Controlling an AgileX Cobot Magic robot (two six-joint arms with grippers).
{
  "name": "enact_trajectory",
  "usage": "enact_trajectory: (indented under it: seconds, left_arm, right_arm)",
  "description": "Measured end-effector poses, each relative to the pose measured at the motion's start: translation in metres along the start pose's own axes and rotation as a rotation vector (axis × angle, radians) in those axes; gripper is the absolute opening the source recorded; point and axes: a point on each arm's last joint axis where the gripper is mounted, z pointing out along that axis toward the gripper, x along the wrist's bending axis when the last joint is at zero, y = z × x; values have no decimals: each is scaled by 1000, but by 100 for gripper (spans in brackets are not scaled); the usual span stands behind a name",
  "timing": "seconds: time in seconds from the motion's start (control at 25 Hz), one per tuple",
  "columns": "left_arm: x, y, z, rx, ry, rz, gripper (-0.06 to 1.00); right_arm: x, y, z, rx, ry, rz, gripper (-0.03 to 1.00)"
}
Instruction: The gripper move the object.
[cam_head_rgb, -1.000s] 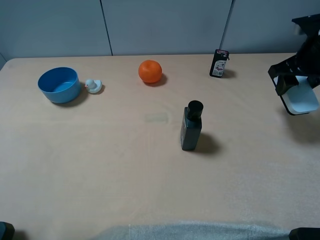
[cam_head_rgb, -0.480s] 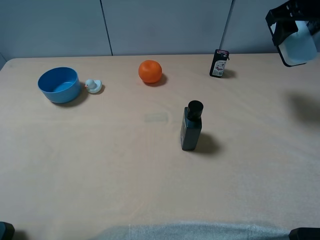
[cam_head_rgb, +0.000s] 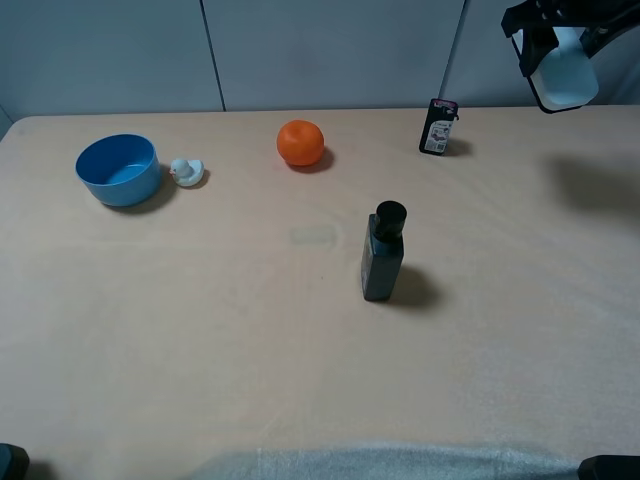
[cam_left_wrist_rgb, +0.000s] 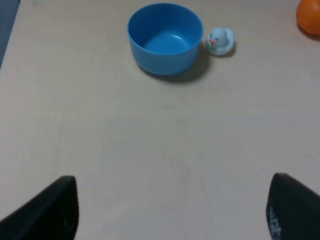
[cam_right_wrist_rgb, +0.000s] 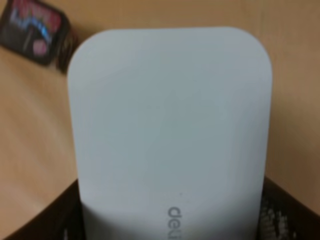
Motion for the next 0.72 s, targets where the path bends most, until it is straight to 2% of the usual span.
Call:
enact_trajectory:
  seconds: [0.32,0.72]
  left_arm:
    - [0,0,0,0,0,0,82]
    - [0,0,0,0,0,0,82]
  right_arm:
    - [3,21,34,21,5,-28,46]
    - [7,21,79,98,30,-50,46]
